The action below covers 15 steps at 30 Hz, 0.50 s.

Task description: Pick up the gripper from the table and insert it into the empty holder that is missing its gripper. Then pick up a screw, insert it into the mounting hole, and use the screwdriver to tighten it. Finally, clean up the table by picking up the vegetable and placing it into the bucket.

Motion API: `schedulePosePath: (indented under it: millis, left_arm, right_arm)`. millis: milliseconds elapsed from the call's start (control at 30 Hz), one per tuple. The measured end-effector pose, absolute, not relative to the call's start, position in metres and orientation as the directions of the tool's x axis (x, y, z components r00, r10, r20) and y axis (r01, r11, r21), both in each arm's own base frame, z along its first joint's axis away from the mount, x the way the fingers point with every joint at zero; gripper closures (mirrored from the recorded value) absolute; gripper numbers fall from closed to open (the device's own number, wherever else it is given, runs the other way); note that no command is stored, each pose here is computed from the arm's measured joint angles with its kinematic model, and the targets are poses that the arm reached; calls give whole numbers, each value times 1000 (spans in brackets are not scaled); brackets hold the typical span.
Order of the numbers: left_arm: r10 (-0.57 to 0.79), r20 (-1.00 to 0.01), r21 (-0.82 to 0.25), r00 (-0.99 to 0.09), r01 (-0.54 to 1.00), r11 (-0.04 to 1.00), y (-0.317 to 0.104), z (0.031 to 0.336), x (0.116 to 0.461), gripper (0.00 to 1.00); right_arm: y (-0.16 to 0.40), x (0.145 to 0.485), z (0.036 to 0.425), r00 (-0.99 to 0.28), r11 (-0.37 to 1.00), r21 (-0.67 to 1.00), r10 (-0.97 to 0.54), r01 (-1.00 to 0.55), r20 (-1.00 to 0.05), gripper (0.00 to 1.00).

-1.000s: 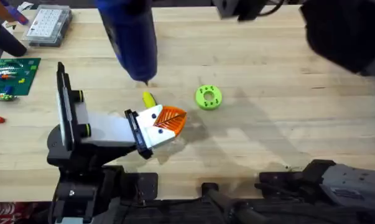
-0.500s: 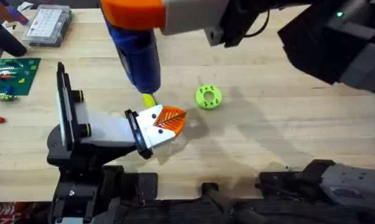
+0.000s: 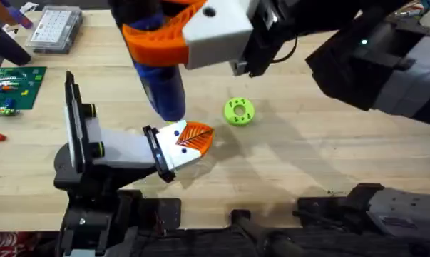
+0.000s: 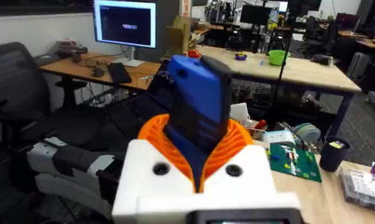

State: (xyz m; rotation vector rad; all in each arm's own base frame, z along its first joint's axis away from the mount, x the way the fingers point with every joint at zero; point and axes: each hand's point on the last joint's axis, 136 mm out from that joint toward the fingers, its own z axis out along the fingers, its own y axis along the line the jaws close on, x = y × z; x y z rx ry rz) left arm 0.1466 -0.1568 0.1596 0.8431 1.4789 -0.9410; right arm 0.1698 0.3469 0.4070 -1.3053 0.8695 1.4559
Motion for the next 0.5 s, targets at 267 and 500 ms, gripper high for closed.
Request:
schedulePosePath:
  millis: [267, 500]
  left_arm:
    - [0, -994, -99, -109, 900, 424, -157, 160, 147, 997]
    - [0, -994, -99, -109, 900, 424, -157, 160, 147, 997]
  right_arm:
    - [351, 167, 405, 27, -283, -82, 195, -956, -980, 979]
    - [352, 169, 397, 22, -273, -74, 188, -959, -982, 979]
